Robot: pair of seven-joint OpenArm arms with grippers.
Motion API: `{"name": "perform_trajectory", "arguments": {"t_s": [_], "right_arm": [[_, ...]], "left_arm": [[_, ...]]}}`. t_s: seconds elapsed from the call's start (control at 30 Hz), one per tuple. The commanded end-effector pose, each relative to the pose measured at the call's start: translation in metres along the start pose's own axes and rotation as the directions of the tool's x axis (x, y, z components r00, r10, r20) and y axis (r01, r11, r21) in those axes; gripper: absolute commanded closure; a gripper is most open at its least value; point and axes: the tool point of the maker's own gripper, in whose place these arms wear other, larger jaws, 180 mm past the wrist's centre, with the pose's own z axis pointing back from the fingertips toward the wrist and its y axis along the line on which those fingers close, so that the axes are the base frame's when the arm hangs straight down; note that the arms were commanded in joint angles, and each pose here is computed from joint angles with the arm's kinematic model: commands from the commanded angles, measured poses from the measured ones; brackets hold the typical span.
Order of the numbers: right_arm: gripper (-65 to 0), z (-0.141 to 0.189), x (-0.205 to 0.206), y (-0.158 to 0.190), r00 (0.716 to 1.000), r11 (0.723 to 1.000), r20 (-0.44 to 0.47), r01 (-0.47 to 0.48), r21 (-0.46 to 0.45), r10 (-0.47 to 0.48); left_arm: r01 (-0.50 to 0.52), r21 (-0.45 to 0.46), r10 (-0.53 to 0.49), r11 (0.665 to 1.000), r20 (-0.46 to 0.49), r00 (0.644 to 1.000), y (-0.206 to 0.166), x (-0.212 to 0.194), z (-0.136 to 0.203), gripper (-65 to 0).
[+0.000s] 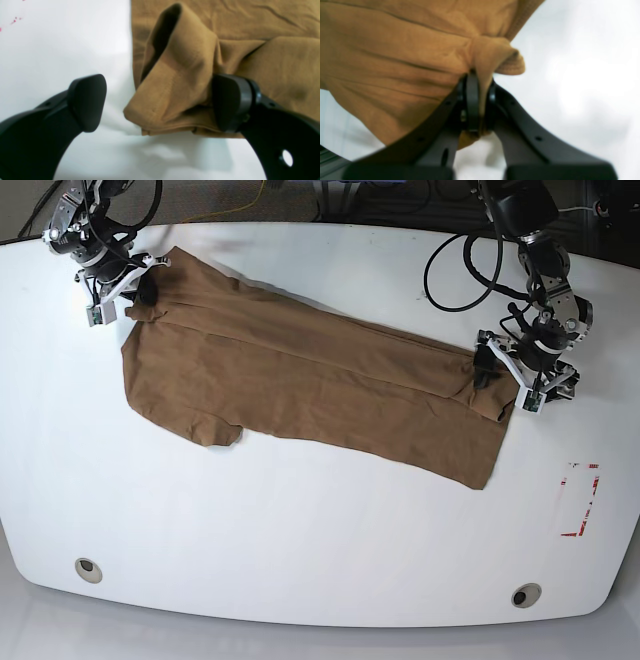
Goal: Layout the t-shirt on the table in an organized manner, then fold the t-shirt properly
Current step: 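Pull the grasped edge with both grippers toward the arm bases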
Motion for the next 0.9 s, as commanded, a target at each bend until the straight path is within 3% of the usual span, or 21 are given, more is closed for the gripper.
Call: {"name": "perform_trajectory", "arguments": {"t_s": [0.0,0.1,0.17,0.63,0.87], "right_arm": [[0.0,0.003,0.001,-0.005,1.000,1.000,-0.013,-0.018,-0.017,0.018],[0.0,0.003,0.001,-0.005,1.000,1.000,-0.013,-0.018,-0.017,0.018],[0.0,0.003,0.001,-0.005,1.000,1.000,-0.013,-0.018,-0.017,0.018],[0.0,0.004,0.001,-0.005,1.000,1.000,-0.013,-0.019,-0.018,0.019],[0.0,0.006,-0.001,-0.008,1.000,0.999,-0.020,-0.025,-0.024,0.024]], "left_arm": [[0.023,0.013,-0.022,1.000,-0.051,0.998,0.005,-0.009,0.000,-64.1],[0.019,0.009,-0.019,1.000,-0.056,0.998,0.004,-0.011,-0.001,-63.6],[0.019,0.008,-0.018,1.000,-0.057,0.998,0.003,-0.012,-0.001,-59.9],[0.020,0.008,-0.019,1.000,-0.073,0.997,0.003,-0.018,0.000,-15.6],[0.018,-0.002,-0.018,1.000,-0.109,0.994,-0.003,-0.037,0.006,-2.1]]}}
